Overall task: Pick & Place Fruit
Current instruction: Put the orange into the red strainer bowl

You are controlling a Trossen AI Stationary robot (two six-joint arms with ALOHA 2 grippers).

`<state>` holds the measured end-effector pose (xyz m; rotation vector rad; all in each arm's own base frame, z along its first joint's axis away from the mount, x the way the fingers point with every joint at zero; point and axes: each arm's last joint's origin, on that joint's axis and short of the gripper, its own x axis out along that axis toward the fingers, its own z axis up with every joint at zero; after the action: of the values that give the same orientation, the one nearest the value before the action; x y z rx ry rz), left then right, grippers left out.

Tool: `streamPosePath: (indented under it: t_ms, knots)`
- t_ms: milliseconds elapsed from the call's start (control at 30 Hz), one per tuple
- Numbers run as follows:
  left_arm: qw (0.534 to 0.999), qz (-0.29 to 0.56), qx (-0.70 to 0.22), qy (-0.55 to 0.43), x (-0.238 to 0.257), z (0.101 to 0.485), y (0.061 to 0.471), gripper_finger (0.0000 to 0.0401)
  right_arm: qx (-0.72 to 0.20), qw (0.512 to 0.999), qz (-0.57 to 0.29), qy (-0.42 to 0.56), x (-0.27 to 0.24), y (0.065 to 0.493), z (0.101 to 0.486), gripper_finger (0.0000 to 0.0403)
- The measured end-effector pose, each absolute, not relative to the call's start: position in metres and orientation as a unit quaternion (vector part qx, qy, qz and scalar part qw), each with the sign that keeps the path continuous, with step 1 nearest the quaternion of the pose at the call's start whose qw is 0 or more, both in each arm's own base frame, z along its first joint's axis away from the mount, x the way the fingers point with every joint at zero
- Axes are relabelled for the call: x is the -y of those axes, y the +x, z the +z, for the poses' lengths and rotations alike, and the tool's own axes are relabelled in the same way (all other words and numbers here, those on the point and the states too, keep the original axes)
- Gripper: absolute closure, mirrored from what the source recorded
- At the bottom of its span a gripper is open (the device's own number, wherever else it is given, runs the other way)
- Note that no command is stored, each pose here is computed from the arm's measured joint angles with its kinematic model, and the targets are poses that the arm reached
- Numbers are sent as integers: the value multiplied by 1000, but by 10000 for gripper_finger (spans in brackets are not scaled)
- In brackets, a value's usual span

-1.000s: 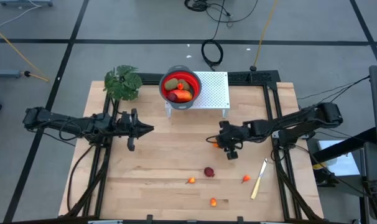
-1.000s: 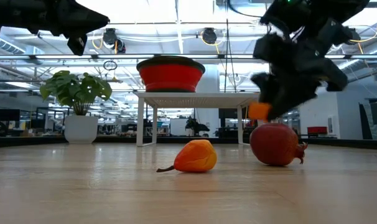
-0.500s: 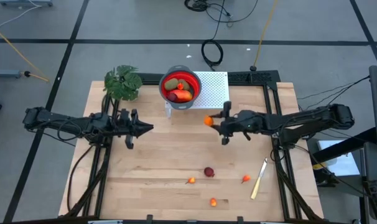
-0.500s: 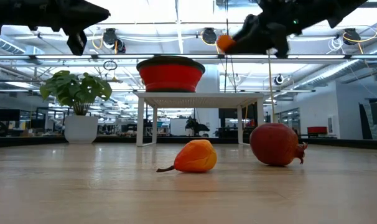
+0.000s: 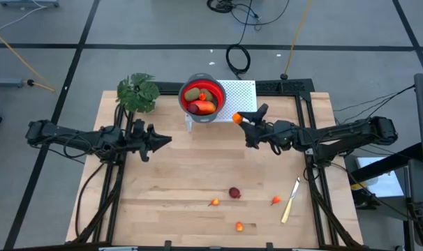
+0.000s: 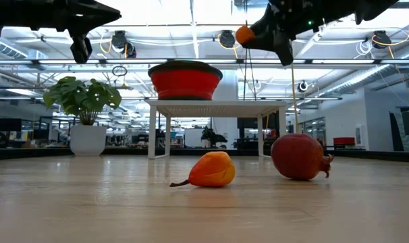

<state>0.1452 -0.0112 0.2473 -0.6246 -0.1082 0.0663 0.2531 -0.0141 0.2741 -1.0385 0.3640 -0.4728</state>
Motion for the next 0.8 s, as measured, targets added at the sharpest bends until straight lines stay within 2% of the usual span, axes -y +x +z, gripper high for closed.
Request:
streamPosePath:
  t_ms: [200,400,533,800]
  knots:
    - [948,54,65,-308,10,248,145,360,-197,792,-236,-526,15,252,274,247]
    - [945,65,77,-310,9,250,145,316,-195,796,-237,-521,15,252,274,247]
    - [945,60,95,-308,9,253,146,288,-173,829,-231,-479,14,253,274,247]
    - [953,53,140,-263,12,266,167,237,-109,903,-159,-385,9,256,274,247]
